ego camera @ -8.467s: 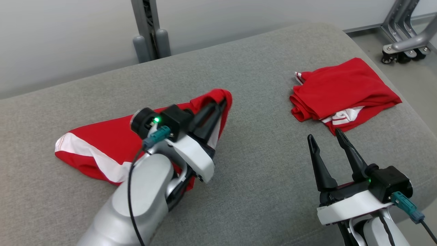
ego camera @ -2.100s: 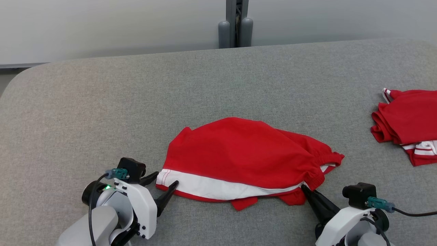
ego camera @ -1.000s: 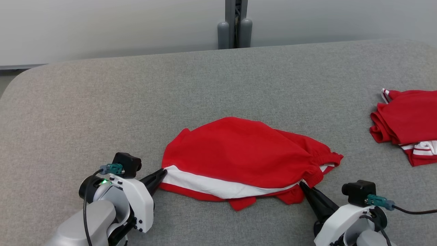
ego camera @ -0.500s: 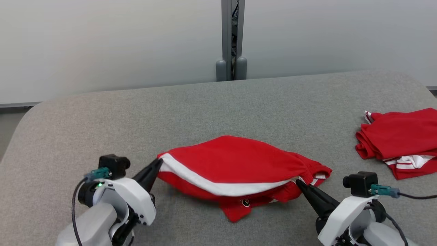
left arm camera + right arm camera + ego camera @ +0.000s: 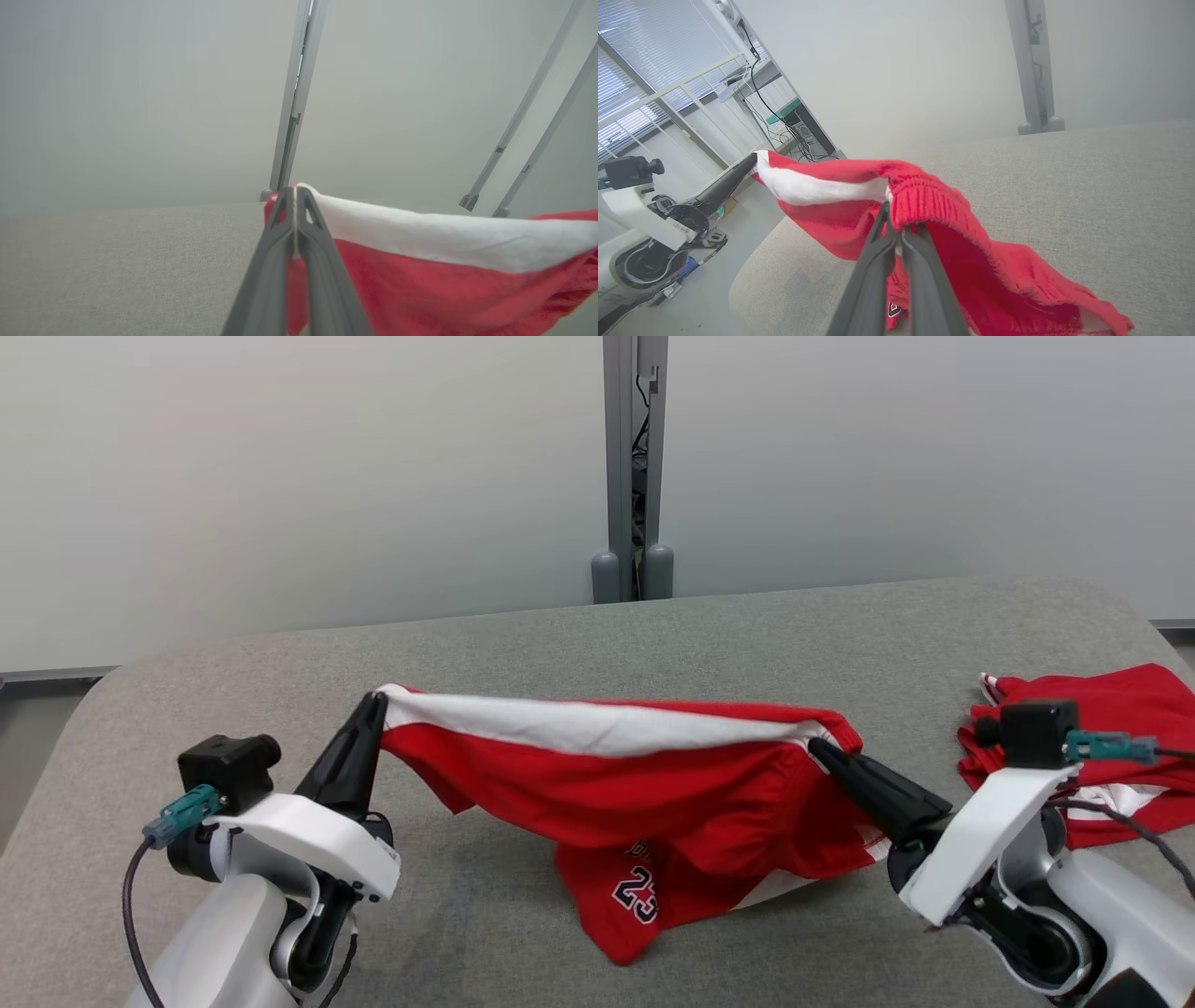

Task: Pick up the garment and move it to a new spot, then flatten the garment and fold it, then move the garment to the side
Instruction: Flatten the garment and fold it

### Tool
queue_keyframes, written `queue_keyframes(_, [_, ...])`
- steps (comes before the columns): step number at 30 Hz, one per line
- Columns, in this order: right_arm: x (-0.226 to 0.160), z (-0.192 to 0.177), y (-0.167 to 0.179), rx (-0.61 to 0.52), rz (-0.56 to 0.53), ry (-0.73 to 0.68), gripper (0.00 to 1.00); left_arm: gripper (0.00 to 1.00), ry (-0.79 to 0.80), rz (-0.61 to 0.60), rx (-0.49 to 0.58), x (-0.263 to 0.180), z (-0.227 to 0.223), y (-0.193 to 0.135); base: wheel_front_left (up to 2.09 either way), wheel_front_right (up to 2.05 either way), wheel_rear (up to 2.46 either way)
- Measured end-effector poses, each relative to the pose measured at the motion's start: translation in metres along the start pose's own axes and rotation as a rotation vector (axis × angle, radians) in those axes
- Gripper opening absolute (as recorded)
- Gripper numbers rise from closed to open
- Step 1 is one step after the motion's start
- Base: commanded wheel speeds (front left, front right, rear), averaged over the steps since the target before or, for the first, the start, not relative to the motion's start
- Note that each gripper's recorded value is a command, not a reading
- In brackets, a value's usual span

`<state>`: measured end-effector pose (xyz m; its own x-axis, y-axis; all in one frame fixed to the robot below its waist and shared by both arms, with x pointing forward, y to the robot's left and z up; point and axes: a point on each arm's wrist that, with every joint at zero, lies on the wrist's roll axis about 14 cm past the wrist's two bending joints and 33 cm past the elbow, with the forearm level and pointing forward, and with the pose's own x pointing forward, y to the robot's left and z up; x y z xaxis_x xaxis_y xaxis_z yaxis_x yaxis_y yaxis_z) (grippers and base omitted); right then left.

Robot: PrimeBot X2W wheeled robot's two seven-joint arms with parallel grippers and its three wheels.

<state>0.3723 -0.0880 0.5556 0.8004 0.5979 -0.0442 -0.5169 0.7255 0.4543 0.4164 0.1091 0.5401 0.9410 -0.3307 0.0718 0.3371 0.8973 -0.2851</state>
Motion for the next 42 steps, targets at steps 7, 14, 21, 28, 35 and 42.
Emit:
queue_keyframes(7, [0.003,0.041,0.012,0.086,0.045,-0.076,0.00,0.00,-0.139,0.068,-0.039,0.004,0.037,0.011,0.00,0.00,0.00])
queue_keyframes(14, [0.012,0.070,0.024,0.156,0.093,-0.128,0.00,0.00,-0.193,0.090,-0.026,0.013,0.054,0.014,0.00,0.00,0.00])
queue_keyframes(21, [0.024,0.112,0.041,0.292,0.162,-0.237,0.00,0.00,-0.218,0.098,0.032,0.025,0.071,0.013,0.00,0.00,0.00])
queue_keyframes(28, [0.034,0.163,0.057,0.329,0.217,-0.351,0.00,0.00,-0.262,0.100,0.060,0.039,0.099,0.010,0.00,0.00,0.00])
queue_keyframes(35, [0.052,0.192,0.072,0.653,0.319,-0.344,0.00,0.00,-0.294,0.118,0.011,0.050,0.119,0.011,0.00,0.00,0.00])
queue_keyframes(42, [0.069,0.210,0.080,0.738,0.343,-0.292,0.00,0.00,-0.316,0.128,-0.012,0.054,0.132,0.013,0.00,0.00,0.00])
